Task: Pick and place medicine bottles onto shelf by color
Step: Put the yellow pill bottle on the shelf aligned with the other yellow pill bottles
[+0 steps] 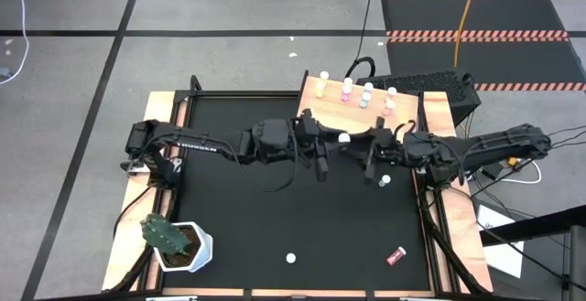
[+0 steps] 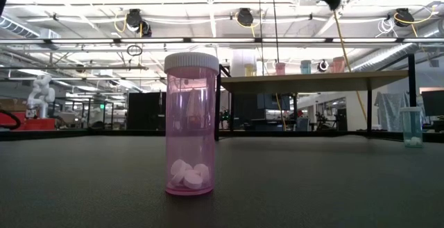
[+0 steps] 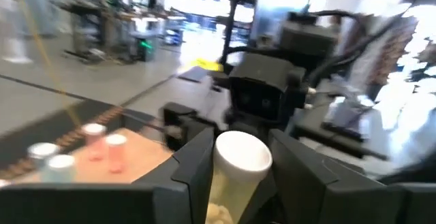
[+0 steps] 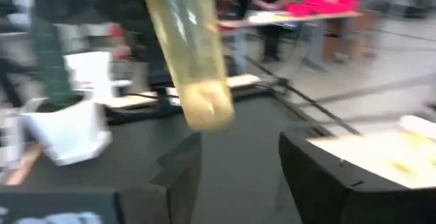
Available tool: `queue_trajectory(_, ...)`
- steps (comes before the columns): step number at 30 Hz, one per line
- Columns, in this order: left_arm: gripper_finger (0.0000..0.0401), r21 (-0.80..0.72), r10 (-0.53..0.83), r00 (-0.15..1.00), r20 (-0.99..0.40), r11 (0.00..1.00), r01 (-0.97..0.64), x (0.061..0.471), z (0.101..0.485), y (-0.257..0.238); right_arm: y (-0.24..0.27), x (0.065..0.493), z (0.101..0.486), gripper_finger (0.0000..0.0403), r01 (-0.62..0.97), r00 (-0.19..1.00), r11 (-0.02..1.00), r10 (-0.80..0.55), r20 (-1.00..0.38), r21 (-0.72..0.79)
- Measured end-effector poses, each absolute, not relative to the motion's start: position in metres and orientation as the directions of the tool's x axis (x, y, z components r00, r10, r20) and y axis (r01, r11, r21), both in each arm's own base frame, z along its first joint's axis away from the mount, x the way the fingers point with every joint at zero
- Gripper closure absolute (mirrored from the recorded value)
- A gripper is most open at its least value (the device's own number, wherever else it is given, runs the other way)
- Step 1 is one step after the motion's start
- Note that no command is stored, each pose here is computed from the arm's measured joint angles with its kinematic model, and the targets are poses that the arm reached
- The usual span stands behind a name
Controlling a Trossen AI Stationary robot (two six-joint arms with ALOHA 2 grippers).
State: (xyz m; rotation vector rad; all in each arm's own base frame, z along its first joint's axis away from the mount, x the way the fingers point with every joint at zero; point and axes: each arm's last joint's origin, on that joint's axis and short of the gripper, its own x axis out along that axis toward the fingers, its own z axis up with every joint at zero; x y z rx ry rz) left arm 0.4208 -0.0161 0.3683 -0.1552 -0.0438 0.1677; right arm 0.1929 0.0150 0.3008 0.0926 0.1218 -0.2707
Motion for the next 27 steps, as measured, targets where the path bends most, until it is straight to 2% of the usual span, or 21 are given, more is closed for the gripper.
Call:
queue_trajectory(4, 0.0279, -0.061, 0.313, 0.949, 0.030, 0.949, -0.311, 0.420, 0.369, -0.002, 0.009, 0.178, 0.299, 0.0183, 0.413, 0.901, 0.906, -0.392, -0.186, 0.092)
queue_trajectory(9, 0.0281, -0.028, 0.448, 0.894, -0.017, 0.894, -0.448, 0.418, 0.364, 0.033, 0.006, 0.156, 0.298, 0.0161, 0.436, 0.879, 0.898, -0.410, -0.242, 0.059)
queue_trajectory(13, 0.0271, -0.031, 0.513, 0.856, -0.060, 0.856, -0.516, 0.414, 0.342, 0.062, 0.003, 0.140, 0.298, 0.0159, 0.441, 0.869, 0.897, -0.417, -0.265, 0.035)
queue_trajectory(18, 0.0279, -0.063, 0.580, 0.812, -0.061, 0.810, -0.583, 0.402, 0.299, 0.095, -0.004, 0.130, 0.301, 0.0159, 0.502, 0.836, 0.864, -0.493, -0.243, -0.025)
queue_trajectory(23, 0.0282, -0.074, 0.540, 0.841, -0.019, 0.838, -0.540, 0.385, 0.270, 0.123, -0.016, 0.128, 0.301, 0.0159, 0.582, 0.783, 0.812, -0.574, -0.239, -0.043)
queue_trajectory(27, 0.0278, -0.080, 0.492, 0.869, -0.045, 0.866, -0.494, 0.375, 0.259, 0.142, -0.026, 0.130, 0.300, 0.0159, 0.650, 0.735, 0.760, -0.633, -0.244, -0.011)
